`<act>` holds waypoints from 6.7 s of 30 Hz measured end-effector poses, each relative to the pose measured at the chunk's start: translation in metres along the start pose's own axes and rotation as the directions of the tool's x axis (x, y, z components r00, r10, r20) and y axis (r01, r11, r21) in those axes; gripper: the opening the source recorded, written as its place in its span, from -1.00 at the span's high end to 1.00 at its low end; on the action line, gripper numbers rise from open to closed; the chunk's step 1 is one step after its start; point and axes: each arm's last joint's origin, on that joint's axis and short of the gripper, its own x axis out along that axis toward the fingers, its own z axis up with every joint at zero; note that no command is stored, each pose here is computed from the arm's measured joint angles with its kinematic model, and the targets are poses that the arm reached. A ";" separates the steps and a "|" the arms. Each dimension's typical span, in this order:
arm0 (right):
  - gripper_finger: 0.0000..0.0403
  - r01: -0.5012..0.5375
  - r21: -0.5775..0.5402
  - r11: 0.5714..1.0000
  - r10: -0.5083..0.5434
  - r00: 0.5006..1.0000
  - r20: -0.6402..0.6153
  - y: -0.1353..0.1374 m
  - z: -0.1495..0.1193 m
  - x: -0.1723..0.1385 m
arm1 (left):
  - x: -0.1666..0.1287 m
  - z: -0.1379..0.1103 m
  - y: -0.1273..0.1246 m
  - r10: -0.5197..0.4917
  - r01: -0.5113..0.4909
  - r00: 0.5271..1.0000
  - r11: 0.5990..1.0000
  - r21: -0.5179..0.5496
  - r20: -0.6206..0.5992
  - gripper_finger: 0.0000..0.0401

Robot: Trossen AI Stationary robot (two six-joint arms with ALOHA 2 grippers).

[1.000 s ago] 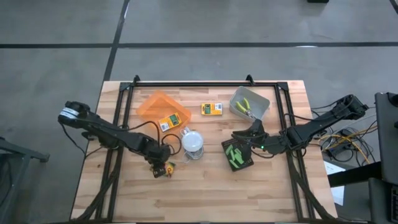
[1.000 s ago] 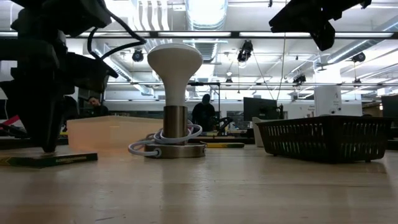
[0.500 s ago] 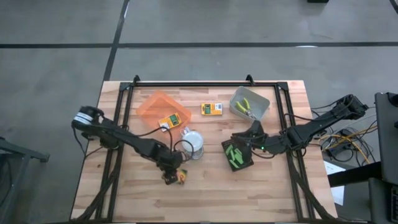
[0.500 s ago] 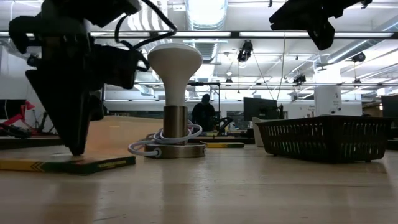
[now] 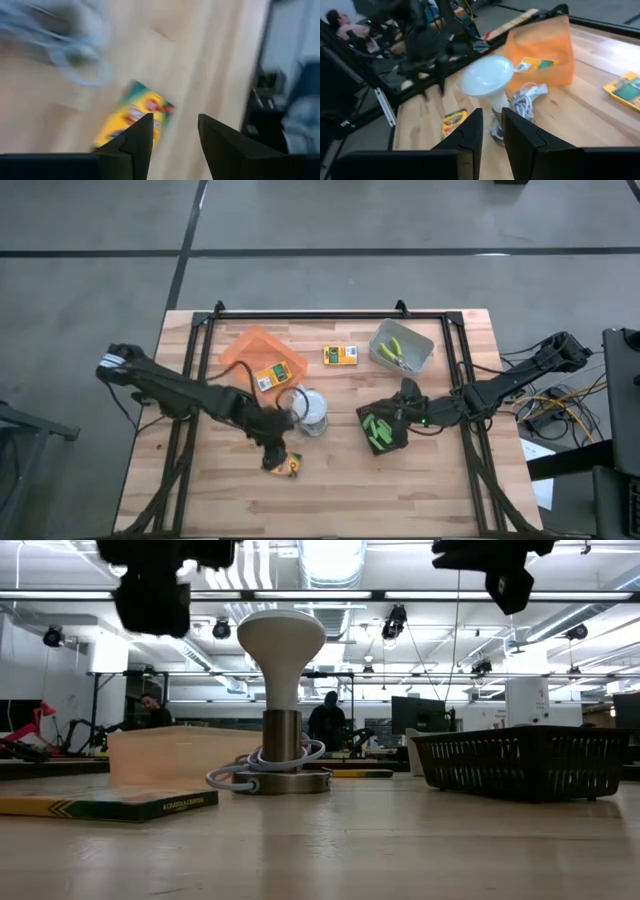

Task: Pick & Place School Supplies
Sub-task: Put the box of crayon into the orange bin

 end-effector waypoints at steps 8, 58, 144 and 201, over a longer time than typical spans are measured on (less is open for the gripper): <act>0.66 -0.086 -0.118 0.989 0.087 0.996 -0.003 0.017 -0.024 0.037 | -0.066 -0.001 -0.004 0.013 0.043 0.964 0.977 -0.207 0.264 0.20; 0.66 -0.111 -0.418 0.902 -0.055 0.930 -0.364 0.079 -0.074 0.208 | 0.091 -0.127 -0.002 0.239 -0.205 0.971 0.812 -0.546 -0.010 0.20; 0.66 -0.179 -0.403 0.897 -0.037 0.881 -0.473 0.069 -0.117 0.188 | 0.061 -0.099 -0.022 -0.014 0.107 0.994 0.429 -0.897 0.112 0.20; 0.66 -0.114 -0.422 0.899 -0.148 0.828 -0.540 0.047 -0.125 0.186 | 0.114 -0.067 0.013 0.072 0.148 0.972 0.554 -0.819 0.225 0.20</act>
